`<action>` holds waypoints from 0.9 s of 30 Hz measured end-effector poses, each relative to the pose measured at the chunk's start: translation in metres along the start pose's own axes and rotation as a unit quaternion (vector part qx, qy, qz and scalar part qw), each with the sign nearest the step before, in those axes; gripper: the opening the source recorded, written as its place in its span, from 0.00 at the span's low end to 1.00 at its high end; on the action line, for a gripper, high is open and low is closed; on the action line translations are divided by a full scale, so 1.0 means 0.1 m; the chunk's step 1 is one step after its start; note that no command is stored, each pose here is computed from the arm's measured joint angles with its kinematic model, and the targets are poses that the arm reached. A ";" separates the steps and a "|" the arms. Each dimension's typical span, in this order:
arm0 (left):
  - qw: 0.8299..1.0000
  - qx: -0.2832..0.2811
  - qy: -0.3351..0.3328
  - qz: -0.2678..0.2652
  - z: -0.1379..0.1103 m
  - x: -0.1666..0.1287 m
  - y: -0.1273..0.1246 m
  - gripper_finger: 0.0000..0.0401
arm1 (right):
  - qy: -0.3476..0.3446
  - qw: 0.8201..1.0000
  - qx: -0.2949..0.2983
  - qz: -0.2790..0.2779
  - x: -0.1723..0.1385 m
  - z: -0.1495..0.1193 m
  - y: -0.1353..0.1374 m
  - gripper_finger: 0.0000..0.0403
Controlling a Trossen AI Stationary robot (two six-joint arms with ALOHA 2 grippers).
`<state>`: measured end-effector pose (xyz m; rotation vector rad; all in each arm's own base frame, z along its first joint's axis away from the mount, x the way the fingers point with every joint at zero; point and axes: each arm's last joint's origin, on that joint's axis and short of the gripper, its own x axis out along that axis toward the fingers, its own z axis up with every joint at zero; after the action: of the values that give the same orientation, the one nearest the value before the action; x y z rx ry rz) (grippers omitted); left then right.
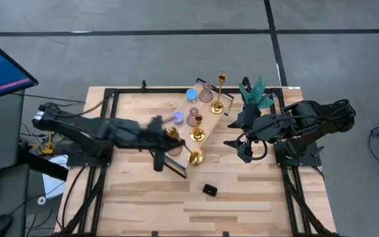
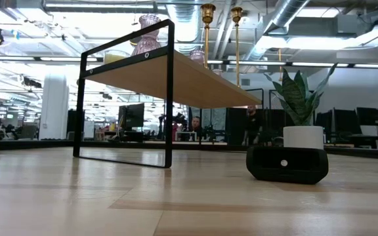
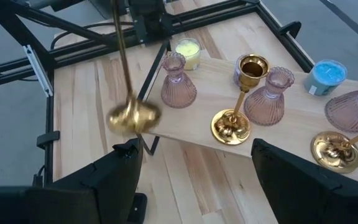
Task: Pick & Place candle stick holders
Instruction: Put the candle holder on the shelf
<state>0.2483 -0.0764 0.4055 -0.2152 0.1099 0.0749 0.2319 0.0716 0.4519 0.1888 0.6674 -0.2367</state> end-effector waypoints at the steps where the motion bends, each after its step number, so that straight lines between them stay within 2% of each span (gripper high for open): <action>1: 1.000 -0.001 0.028 -0.008 -0.05 0.08 0.02 0.03 | 0.000 1.000 0.001 0.000 0.00 0.00 0.00 0.72; 5: 0.990 0.013 0.141 -0.007 -0.36 0.32 0.06 0.03 | 0.000 1.000 0.001 0.000 0.00 0.00 0.00 0.72; 14: 0.982 0.080 0.171 0.020 -0.50 0.43 0.07 0.03 | 0.000 1.000 0.002 0.001 0.00 0.00 0.00 0.72; 17: 0.983 0.083 0.160 0.020 -0.46 0.43 0.08 0.03 | 0.000 1.000 0.002 0.001 0.00 0.00 0.00 0.72; 27: 0.976 0.091 0.194 0.028 -0.53 0.41 0.09 0.03 | 0.000 1.000 0.002 0.001 0.00 0.00 0.00 0.72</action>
<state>0.2825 -0.0765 0.3471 -0.0403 0.5099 0.0787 0.2319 0.0716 0.4518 0.1936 0.6674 -0.2369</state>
